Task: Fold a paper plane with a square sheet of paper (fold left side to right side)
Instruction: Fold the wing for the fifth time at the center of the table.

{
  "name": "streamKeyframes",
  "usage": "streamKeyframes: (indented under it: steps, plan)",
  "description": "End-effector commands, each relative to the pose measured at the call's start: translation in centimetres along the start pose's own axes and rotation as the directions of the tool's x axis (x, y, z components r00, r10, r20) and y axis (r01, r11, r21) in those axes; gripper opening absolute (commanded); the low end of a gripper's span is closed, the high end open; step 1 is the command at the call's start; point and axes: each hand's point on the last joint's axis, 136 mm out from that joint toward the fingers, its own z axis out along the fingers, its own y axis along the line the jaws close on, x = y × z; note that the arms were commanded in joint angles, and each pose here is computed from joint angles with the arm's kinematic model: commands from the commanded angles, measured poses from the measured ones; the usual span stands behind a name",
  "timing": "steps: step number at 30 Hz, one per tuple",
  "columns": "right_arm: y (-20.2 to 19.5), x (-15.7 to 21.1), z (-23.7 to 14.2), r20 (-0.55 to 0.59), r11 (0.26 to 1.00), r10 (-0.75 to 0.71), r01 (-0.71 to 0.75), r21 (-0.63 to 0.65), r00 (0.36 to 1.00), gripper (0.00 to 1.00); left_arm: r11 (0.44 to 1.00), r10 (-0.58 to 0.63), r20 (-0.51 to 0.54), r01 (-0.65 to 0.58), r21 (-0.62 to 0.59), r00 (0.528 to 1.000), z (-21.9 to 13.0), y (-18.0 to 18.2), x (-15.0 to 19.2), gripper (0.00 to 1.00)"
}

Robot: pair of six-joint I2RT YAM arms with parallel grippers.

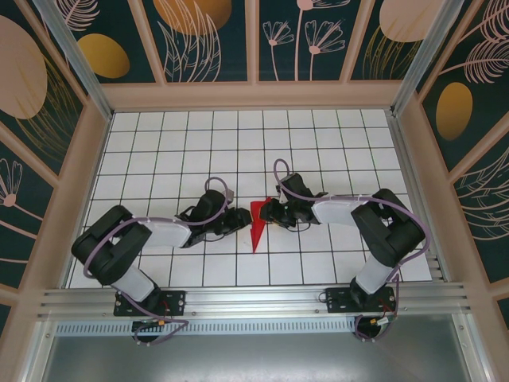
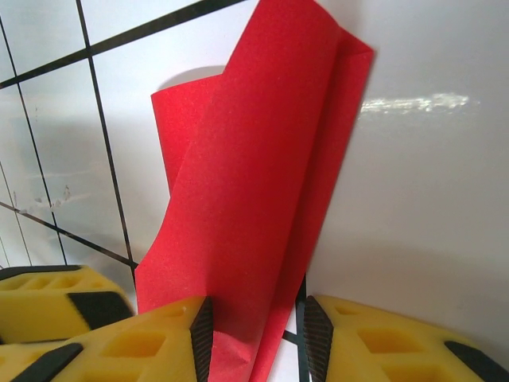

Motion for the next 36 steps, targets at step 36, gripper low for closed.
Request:
streamKeyframes:
  steps: [36]
  plan:
    - [-1.8, 1.3, 1.8, -0.060, 0.999, -0.001, 0.004, 0.053, 0.998, 0.40, 0.998, 0.016, 0.006, -0.017, 0.063, 1.000, 1.7, -2.3, -2.4, 0.31]
